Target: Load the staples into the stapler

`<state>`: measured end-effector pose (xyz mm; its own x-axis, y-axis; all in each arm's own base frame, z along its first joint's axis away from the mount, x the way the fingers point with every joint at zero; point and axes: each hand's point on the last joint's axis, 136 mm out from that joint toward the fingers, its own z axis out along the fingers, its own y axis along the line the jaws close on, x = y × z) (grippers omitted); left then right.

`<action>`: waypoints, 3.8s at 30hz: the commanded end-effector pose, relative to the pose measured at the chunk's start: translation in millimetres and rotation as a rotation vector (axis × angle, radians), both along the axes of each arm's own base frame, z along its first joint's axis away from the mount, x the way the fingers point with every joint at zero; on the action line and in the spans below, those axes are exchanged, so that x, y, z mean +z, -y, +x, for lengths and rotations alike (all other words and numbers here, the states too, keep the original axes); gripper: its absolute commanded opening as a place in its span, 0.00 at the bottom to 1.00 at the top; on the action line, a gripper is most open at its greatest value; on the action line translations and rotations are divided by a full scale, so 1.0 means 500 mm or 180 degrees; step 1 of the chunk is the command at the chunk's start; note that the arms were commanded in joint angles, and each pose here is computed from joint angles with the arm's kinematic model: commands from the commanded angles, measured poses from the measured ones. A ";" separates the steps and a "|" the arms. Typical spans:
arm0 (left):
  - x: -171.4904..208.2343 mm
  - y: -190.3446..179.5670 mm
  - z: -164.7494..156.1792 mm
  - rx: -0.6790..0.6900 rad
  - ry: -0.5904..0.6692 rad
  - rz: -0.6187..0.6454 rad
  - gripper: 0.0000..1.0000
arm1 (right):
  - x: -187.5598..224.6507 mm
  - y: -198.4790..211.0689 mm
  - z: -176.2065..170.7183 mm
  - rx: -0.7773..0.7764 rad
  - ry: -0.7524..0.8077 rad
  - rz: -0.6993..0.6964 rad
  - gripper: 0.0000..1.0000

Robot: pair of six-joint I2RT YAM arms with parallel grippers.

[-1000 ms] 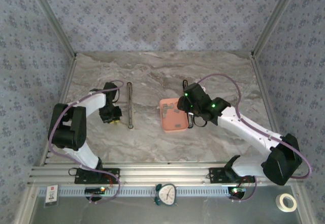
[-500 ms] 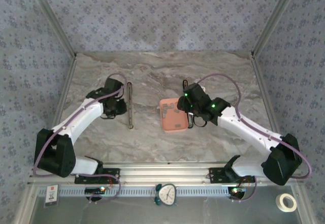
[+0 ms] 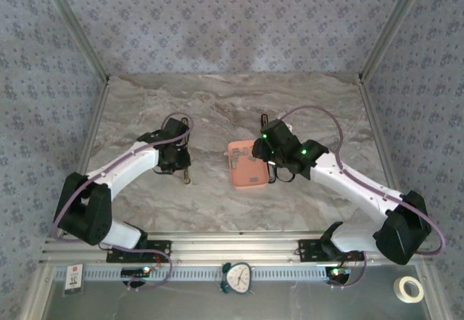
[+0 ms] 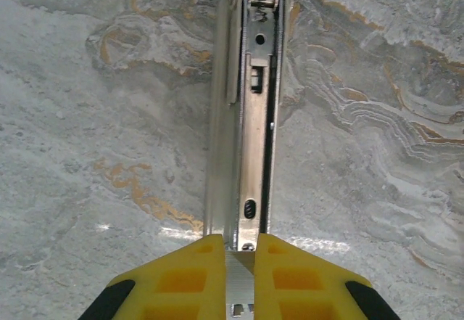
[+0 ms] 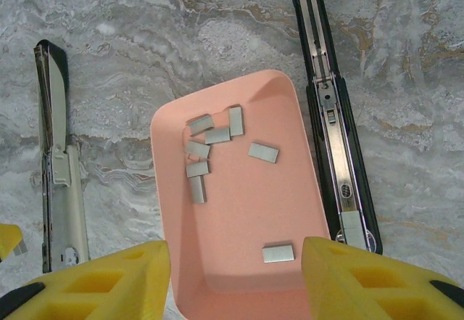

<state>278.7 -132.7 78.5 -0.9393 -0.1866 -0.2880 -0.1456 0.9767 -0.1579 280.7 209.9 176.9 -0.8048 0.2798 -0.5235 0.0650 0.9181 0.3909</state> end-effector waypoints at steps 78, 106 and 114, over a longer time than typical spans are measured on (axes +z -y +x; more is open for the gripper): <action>-0.042 0.001 -0.035 -0.0287 -0.0374 0.0424 0.13 | 0.023 0.003 0.000 -0.0021 0.0123 -0.0042 0.52; -0.044 0.000 -0.042 -0.0285 -0.0417 0.0430 0.24 | 0.027 0.014 -0.006 -0.0064 0.0165 -0.0037 0.52; -0.006 0.002 -0.023 -0.0250 -0.0233 0.0402 0.33 | 0.030 0.013 -0.005 -0.0061 0.0174 -0.0037 0.53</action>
<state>262.7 -131.0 55.6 -0.9767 -0.0837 -0.1975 -0.0820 0.9965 -0.0166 278.6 209.0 186.3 -0.7864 0.2836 -0.5488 0.0544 0.9167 0.3958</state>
